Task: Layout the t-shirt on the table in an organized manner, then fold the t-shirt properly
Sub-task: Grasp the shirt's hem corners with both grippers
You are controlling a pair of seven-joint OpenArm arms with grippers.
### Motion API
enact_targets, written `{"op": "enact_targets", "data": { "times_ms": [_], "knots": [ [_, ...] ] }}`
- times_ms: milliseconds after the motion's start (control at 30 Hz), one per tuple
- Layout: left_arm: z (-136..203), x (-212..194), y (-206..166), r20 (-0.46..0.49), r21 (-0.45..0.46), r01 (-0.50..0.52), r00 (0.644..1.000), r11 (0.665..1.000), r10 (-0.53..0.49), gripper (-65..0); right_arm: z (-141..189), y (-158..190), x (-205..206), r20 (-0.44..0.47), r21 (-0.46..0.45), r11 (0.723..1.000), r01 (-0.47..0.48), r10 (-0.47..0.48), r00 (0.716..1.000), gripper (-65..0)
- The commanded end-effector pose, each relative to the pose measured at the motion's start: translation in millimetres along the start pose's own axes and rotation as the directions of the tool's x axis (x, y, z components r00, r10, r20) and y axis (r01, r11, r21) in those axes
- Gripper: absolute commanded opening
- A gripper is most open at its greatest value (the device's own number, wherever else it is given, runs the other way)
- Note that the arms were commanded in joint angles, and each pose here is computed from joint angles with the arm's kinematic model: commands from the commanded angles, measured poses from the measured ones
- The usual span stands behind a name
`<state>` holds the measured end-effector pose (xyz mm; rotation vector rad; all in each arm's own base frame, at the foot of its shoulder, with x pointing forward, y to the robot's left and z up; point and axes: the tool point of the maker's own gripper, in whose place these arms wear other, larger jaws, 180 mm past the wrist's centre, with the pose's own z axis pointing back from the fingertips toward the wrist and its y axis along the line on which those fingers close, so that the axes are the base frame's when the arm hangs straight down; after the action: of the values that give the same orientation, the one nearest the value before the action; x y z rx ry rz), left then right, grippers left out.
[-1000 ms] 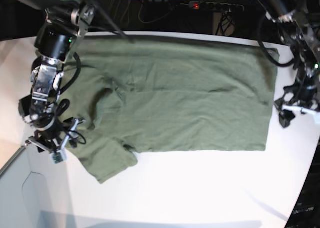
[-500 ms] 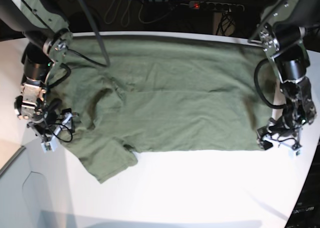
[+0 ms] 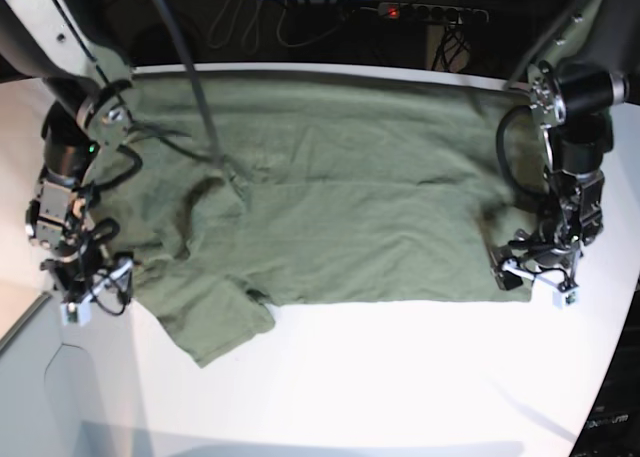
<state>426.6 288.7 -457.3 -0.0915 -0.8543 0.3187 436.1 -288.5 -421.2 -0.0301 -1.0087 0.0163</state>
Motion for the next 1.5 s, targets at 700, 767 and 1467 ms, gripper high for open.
{"op": "enact_targets", "data": {
  "times_ms": [700, 767, 1467],
  "knots": [
    [-3, -1, 3, -0.004, -0.001, 0.08, 0.997, 0.997, -0.08, -26.0, -8, -22, -2, 0.023, -0.075, 0.995, 0.067, -0.066, 0.998, -25.3],
    [-3, -1, 3, -0.003, -0.001, 0.076, 0.997, 0.997, -0.076, -35.1, -7, -20, -10, 0.01, -0.073, 0.995, 0.065, -0.065, 0.998, -25.3],
    [-1, 5, -1, -0.022, -0.008, 0.088, 0.996, 0.996, -0.088, -65.0, -5, -10, -44, -0.064, -0.039, 0.996, 0.082, -0.084, 0.994, -65.0]
  ]
}}
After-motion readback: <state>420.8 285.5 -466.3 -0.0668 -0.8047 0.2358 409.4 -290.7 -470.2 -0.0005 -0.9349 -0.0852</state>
